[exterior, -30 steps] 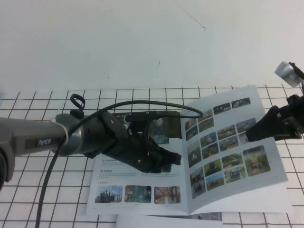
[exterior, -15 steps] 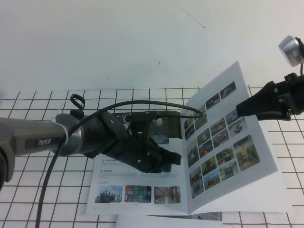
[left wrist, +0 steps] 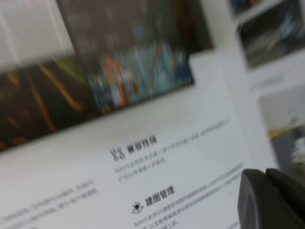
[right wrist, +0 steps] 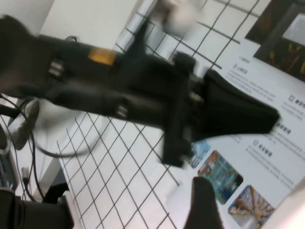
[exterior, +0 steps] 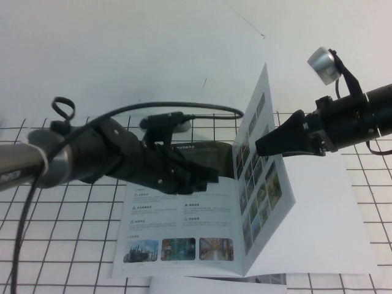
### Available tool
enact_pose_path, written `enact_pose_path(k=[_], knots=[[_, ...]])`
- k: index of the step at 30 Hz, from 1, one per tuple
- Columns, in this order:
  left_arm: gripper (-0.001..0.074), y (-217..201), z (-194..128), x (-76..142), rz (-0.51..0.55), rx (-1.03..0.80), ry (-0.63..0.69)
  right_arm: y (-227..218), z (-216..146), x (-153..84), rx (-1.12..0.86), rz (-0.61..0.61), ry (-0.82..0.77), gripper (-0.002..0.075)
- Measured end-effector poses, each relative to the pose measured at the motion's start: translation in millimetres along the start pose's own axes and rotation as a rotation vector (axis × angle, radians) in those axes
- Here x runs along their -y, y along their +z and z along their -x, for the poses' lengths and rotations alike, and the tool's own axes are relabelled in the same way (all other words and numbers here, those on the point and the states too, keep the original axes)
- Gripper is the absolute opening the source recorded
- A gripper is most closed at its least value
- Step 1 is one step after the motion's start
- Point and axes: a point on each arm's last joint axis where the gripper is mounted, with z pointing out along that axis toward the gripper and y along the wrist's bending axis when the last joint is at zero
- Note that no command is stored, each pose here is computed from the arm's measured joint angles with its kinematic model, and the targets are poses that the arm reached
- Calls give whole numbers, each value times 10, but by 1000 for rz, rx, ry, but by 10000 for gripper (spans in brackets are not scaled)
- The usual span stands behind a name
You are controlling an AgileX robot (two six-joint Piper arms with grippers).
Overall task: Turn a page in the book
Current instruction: Open the closed book
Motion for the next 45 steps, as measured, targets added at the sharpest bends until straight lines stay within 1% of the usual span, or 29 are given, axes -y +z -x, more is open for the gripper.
enact_pose_path(k=[7, 10, 14, 19, 26, 31, 39, 45], knots=[[-3, -695, 253, 55, -29, 156, 13, 47, 57, -53, 59, 35, -33, 440], [-4, -914, 280, 131, -51, 193, 28, 112, 74, -92, 78, 46, -45, 430], [-3, -1138, 276, 226, -76, 221, 57, 217, 74, -110, 83, 31, -63, 428], [-3, -1359, 248, 332, -84, 246, 106, 420, 54, -102, 79, 75, -76, 405], [-3, -1599, 198, 427, -76, 267, 147, 715, 21, -115, 89, 145, -53, 385], [-3, -1735, 162, 461, -49, 279, 175, 749, 44, -131, 123, 179, -24, 382], [-3, -1755, 129, 444, -19, 251, 181, 748, 51, -134, 131, 182, -25, 382], [-3, -1752, 122, 437, -12, 244, 190, 879, 2, -105, 111, 175, -76, 381]])
